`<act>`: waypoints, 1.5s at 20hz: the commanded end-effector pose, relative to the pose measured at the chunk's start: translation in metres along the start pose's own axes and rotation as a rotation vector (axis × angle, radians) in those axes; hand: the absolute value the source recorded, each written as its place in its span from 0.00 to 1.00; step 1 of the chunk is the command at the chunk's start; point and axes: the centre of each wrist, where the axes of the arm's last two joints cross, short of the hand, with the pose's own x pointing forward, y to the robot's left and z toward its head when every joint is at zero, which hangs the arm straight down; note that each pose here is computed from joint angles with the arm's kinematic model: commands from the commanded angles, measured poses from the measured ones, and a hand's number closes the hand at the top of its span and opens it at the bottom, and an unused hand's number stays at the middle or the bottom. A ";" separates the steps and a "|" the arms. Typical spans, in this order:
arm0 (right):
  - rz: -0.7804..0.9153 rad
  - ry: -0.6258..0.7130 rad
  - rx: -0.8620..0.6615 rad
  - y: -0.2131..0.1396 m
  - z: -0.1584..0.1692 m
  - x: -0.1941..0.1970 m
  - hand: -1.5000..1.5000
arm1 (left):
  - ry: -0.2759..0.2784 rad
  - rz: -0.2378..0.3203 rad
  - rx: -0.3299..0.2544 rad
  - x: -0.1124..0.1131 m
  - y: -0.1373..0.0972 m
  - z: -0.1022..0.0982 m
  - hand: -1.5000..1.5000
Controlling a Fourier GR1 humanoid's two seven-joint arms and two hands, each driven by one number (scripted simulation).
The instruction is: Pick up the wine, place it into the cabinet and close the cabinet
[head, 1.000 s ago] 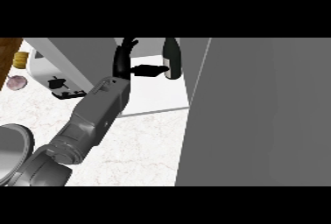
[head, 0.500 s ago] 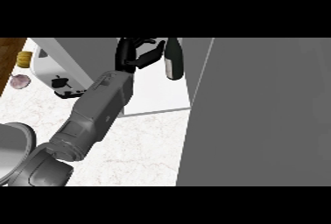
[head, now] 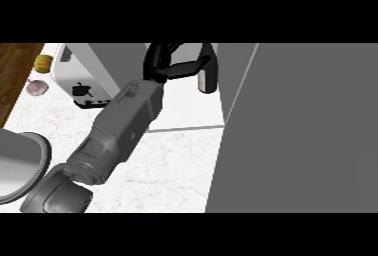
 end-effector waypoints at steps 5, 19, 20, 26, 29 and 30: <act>-0.086 0.004 -0.020 -0.008 0.016 0.047 0.00 | -0.013 0.046 -0.042 0.001 -0.013 0.002 0.00; -0.059 0.020 -0.060 -0.012 0.014 0.050 0.00 | 0.028 0.219 -0.144 -0.013 -0.013 0.032 0.00; -0.046 0.019 -0.060 -0.003 0.015 0.034 0.00 | 0.041 0.224 -0.162 -0.023 -0.013 0.046 0.00; -0.055 -0.003 -0.054 -0.010 0.013 0.051 0.00 | 0.054 0.272 -0.152 -0.039 -0.008 0.084 0.00; -0.051 0.011 -0.069 -0.009 0.016 0.055 0.00 | 0.064 0.277 -0.152 -0.032 -0.001 0.096 0.00; -0.052 0.021 -0.089 -0.008 0.015 0.048 0.00 | 0.072 0.263 -0.168 -0.038 -0.001 0.111 0.00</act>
